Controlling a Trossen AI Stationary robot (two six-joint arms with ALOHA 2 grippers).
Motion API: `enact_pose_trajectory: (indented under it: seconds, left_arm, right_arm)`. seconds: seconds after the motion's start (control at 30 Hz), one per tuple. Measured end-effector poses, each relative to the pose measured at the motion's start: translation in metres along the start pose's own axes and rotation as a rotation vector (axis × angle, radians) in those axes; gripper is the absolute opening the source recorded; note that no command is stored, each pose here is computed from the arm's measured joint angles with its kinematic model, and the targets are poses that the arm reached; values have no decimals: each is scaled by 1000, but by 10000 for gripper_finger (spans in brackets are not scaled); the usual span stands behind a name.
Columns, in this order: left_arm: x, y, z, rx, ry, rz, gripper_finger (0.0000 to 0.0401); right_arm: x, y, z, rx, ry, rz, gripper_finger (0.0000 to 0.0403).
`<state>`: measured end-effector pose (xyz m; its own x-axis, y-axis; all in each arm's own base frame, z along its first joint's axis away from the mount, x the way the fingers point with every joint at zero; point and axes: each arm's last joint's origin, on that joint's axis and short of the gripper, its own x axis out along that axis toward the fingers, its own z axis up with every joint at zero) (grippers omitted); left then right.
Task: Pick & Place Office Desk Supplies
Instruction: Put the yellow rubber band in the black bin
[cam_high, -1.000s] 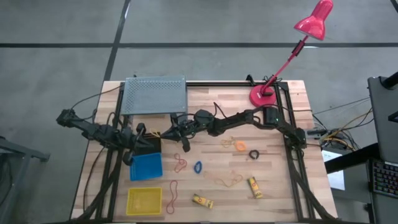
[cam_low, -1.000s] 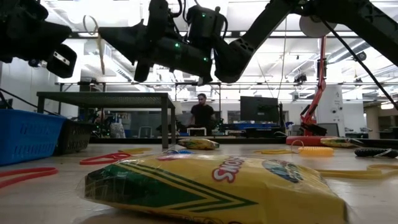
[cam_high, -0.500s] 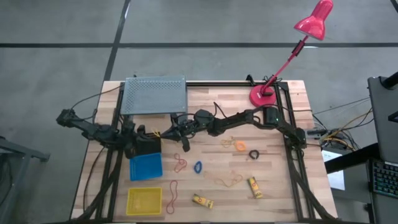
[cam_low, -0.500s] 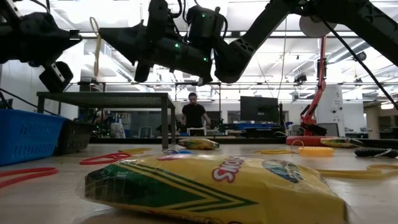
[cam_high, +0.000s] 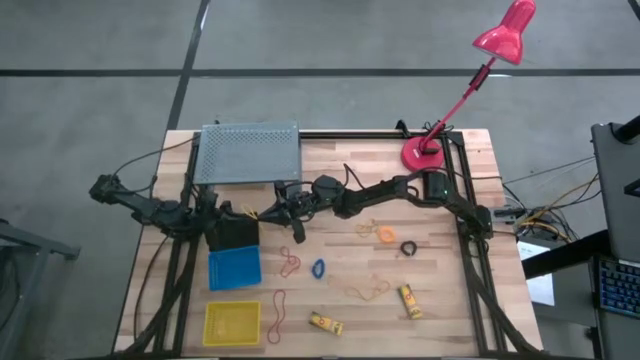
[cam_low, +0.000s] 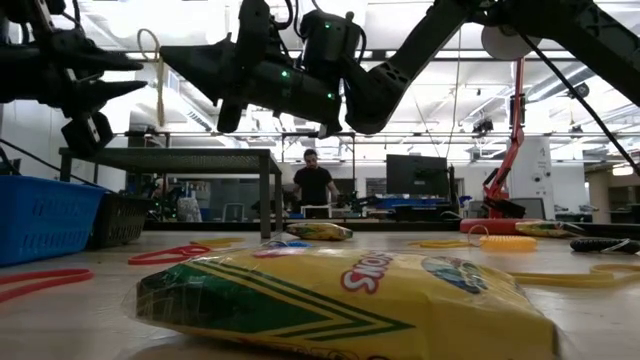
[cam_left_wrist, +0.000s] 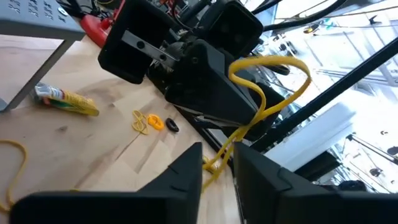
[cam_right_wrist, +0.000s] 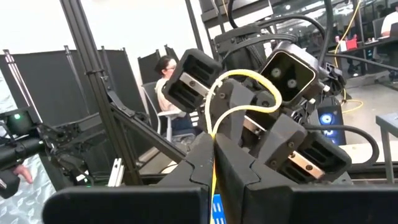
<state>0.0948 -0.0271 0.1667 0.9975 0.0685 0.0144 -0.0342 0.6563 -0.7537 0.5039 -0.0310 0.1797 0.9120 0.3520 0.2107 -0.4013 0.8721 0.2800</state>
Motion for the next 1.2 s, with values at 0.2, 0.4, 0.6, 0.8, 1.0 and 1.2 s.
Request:
enact_pose_trajectory:
  seconds: [0.2, 0.4, 0.6, 0.8, 1.0, 1.2]
  left_arm:
    - [0, 2, 3, -62, -89, 71, 164]
    - [0, 3, 4, -71, -117, 93, 231]
    - [0, 1, 5, -11, -115, 74, 258]
    - [-1, -9, 9, 38, -104, -68, 253]
    - [-2, -14, 15, 98, -156, -110, 248]
    - [-2, -12, 15, 92, -183, -68, 247]
  right_arm:
    - [0, 0, 0, 0, 1, 0, 8]
    - [0, 0, 0, 1, 3, -1, 8]
    - [0, 0, 0, 1, 3, -1, 8]
    - [0, 0, 0, 2, -8, -25, 8]
    - [0, -1, 0, 2, -8, -25, 8]
    - [0, 0, 0, 2, -5, -17, 8]
